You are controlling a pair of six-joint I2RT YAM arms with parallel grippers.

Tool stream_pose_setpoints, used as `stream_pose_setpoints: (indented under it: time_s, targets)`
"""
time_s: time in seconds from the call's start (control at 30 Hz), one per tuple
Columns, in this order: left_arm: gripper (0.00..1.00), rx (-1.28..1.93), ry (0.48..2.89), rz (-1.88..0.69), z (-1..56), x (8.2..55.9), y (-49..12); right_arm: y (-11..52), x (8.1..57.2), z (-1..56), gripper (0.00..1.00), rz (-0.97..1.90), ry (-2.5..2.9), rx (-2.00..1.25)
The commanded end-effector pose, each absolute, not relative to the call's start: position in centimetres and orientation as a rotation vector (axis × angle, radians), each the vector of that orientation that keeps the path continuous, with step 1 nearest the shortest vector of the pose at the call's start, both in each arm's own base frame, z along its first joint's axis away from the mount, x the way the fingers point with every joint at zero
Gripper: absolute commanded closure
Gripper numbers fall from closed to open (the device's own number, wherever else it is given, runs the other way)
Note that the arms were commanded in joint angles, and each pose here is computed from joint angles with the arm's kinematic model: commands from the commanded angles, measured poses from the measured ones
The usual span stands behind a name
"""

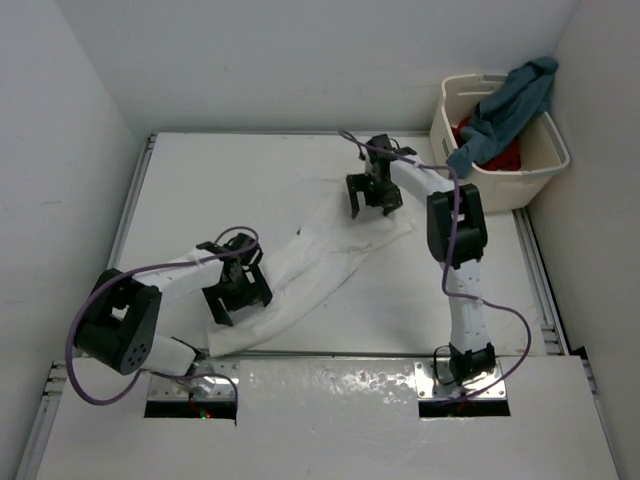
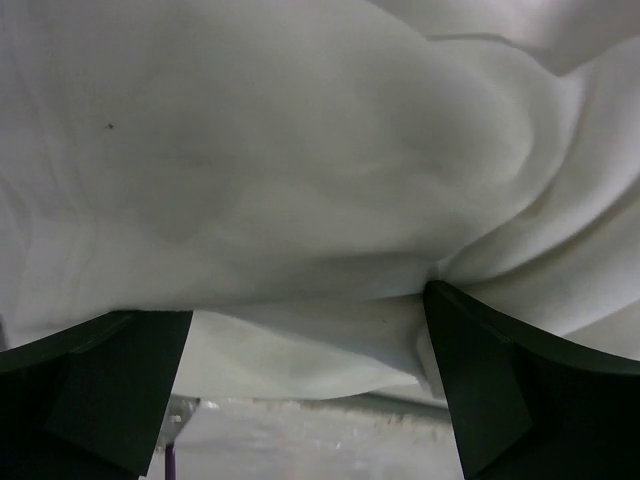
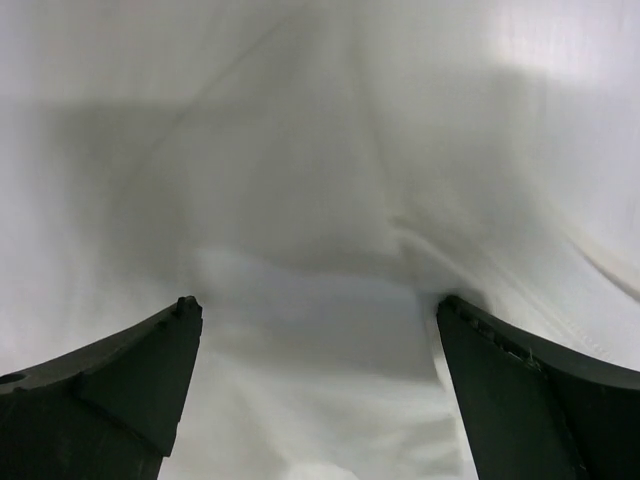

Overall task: Fold and stack the t-shirts
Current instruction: Rotate the tshirt 90 degrees

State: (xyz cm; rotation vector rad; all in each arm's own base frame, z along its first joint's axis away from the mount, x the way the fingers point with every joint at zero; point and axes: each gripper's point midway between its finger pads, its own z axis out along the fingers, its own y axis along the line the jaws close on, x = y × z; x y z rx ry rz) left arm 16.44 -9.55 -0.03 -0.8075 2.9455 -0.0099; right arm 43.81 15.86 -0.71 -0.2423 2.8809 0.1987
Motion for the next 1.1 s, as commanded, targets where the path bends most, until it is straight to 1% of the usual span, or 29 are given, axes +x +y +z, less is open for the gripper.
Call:
stream_pose_setpoints:
  time_s: [0.0, 0.03, 0.07, 0.1, 0.13, 0.27, 0.33, 0.37, 0.43, 0.57, 0.63, 0.67, 0.77, 0.8, 0.97, 1.0, 1.07]
  targets:
    - [0.00, -0.730, 3.059, -0.121, 1.2, 14.3, -13.5, 21.6, 50.3, -2.9, 0.01, 0.425, 2.657, -0.399]
    - [0.00, -0.650, 3.079, -0.137, 1.4, 14.0, -14.5, 22.9, 51.5, -3.8, 0.01, 0.477, 2.611, -0.415]
    - [0.00, -0.627, 3.089, -0.145, 1.7, 14.1, -15.0, 24.0, 53.3, -2.8, 0.01, 0.496, 2.543, -0.419]
    - [0.00, -0.569, 3.113, -0.122, 2.2, 14.1, -15.5, 25.0, 54.2, -4.2, 0.01, 0.513, 2.517, -0.418]
    - [0.00, -0.548, 3.116, -0.088, 2.4, 14.3, -15.4, 25.7, 56.1, -3.0, 0.01, 0.519, 2.460, -0.406]
    - [0.00, -0.413, 3.118, -0.160, 4.6, 15.8, -17.6, 27.1, 59.1, -2.8, 0.01, 0.569, 2.366, -0.305]
    - [0.00, -0.387, 3.097, -0.144, 6.7, 16.7, -17.9, 26.7, 60.4, -2.2, 0.01, 0.518, 2.316, -0.270]
    - [0.00, -0.367, 3.073, -0.110, 7.3, 17.3, -17.6, 26.5, 61.0, -1.3, 0.01, 0.496, 2.289, -0.260]
    - [0.00, -0.326, 3.054, -0.179, 9.5, 18.0, -18.5, 25.7, 63.0, 0.7, 0.01, 0.414, 2.219, -0.229]
    - [0.00, -0.221, 2.971, -0.332, 12.7, 19.5, -20.3, 26.8, 64.8, 5.6, 0.01, 0.475, 2.083, -0.217]
    - [0.00, -0.202, 2.929, -0.301, 13.4, 20.4, -20.0, 27.8, 64.5, 8.0, 0.01, 0.528, 2.056, -0.259]
    - [0.00, -0.193, 2.900, -0.296, 14.0, 21.1, -20.0, 28.2, 64.2, 10.5, 0.01, 0.530, 2.023, -0.291]
    - [0.00, -0.207, 2.826, -0.178, 14.2, 22.8, -18.8, 28.8, 62.2, 12.9, 0.01, 0.486, 2.033, -0.356]
    - [0.00, -0.221, 2.810, -0.152, 14.2, 23.3, -18.3, 28.4, 61.3, 15.1, 0.01, 0.461, 2.037, -0.347]
    - [0.00, -0.272, 2.763, -0.063, 13.2, 25.6, -15.6, 27.7, 55.4, 13.5, 0.01, 0.329, 2.225, -0.314]
    - [0.00, -0.264, 2.762, -0.072, 13.0, 25.8, -15.6, 27.4, 54.1, 11.9, 0.01, 0.303, 2.282, -0.323]
    - [0.00, -0.202, 2.759, -0.104, 12.4, 26.3, -15.9, 28.0, 52.0, 10.9, 0.01, 0.274, 2.340, -0.322]
